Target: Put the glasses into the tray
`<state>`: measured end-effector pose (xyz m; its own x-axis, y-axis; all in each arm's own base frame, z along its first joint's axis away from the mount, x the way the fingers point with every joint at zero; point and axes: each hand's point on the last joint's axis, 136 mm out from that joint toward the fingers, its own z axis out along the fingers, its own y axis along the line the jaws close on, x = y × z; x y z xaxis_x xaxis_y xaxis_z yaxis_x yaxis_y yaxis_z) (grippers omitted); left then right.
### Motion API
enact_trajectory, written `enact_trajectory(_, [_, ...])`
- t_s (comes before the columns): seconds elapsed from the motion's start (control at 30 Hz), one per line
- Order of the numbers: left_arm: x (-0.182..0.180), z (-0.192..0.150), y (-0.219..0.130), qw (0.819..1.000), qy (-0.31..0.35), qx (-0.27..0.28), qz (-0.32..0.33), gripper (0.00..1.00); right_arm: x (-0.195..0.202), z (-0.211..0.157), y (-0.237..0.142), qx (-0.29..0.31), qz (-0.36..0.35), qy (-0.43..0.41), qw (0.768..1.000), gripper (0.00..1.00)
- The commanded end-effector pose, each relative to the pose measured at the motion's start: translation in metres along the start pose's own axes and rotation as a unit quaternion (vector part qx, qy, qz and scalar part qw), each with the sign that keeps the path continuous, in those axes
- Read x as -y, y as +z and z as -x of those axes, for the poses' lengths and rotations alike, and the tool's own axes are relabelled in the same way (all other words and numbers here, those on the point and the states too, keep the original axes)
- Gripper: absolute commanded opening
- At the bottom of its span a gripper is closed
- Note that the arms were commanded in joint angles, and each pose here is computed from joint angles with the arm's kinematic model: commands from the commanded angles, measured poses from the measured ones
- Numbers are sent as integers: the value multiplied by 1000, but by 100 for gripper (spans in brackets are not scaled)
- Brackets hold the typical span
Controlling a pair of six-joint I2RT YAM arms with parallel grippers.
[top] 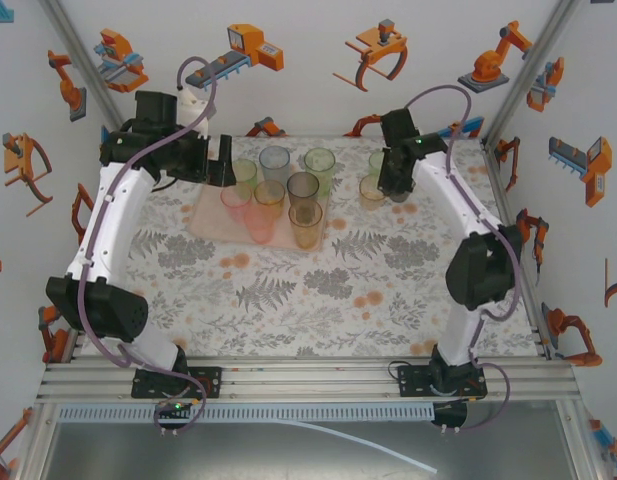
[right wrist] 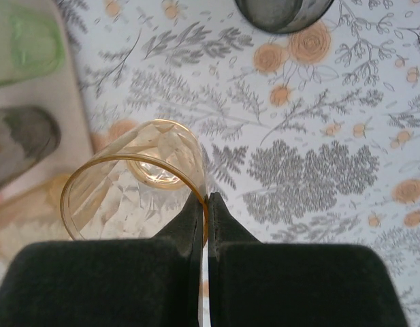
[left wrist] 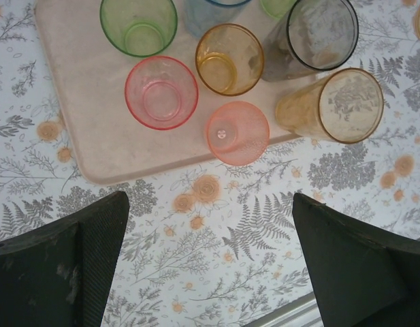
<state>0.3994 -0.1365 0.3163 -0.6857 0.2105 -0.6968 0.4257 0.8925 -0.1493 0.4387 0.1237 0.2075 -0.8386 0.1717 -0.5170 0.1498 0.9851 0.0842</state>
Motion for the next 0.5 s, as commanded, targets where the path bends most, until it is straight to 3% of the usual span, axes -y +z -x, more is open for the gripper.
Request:
enact_trajectory(0.0, [15,-12,-17,1000,-9,-5,-26,97,-4,-23,-39,6,-15,-42,999,0])
enact_trajectory(0.2, [26,-43,-12,998,-7,-30,-58,97,-38,-66,-100,23,2,-99,995,0])
enact_trajectory(0.47, [37,-66,-36,996,-17,-22,-89,98,-115,-119,-109,4,50,-151,987,0])
